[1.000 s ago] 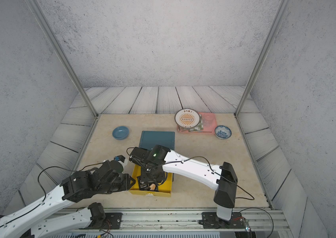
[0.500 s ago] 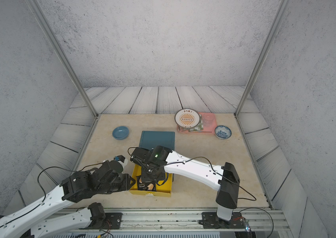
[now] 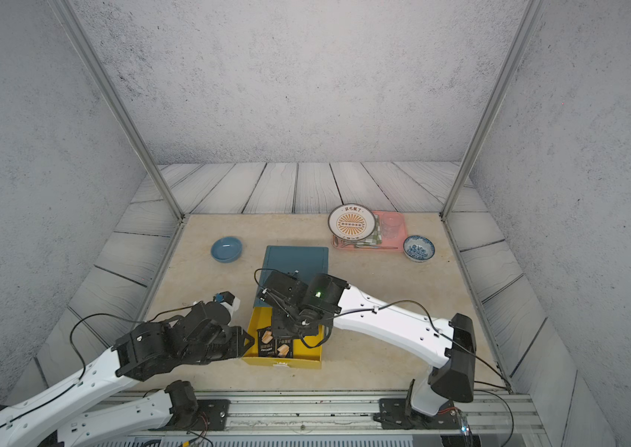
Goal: Take the cookies out of the drawer
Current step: Pick up the cookie from the drawer.
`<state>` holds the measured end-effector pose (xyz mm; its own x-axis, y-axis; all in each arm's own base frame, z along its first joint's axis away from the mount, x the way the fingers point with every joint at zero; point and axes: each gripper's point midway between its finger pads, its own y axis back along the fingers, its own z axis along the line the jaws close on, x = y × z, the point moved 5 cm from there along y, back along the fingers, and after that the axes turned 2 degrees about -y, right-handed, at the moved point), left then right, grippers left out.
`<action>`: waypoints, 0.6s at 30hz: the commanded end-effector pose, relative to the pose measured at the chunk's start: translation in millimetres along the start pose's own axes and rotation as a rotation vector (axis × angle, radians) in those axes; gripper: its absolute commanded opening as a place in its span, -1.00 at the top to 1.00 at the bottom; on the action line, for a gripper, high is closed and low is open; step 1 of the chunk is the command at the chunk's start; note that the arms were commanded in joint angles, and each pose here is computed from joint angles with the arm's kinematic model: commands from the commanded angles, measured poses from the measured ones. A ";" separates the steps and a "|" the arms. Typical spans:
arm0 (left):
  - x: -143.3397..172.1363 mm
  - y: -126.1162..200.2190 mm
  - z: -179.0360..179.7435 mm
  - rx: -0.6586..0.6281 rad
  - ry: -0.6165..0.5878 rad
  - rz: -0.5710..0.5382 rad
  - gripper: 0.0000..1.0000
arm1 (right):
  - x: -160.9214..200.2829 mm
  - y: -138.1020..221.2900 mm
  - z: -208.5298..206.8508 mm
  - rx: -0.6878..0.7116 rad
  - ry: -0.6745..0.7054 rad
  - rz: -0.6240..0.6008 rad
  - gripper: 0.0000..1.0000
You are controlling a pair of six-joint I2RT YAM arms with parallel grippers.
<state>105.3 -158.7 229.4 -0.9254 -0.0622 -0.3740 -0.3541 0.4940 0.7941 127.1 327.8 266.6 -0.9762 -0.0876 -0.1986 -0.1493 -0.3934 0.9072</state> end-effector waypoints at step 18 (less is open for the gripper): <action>7.8 -9.7 15.8 -0.047 0.013 0.004 0.67 | -1.3 -40.7 16.6 -0.009 0.058 0.035 0.23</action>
<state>104.6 -157.5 227.2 -0.9200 -0.0731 -0.3850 -0.3659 0.5121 0.7771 133.2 356.7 241.5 -0.9735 -0.1312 -0.1871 -0.1185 -0.4102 0.9043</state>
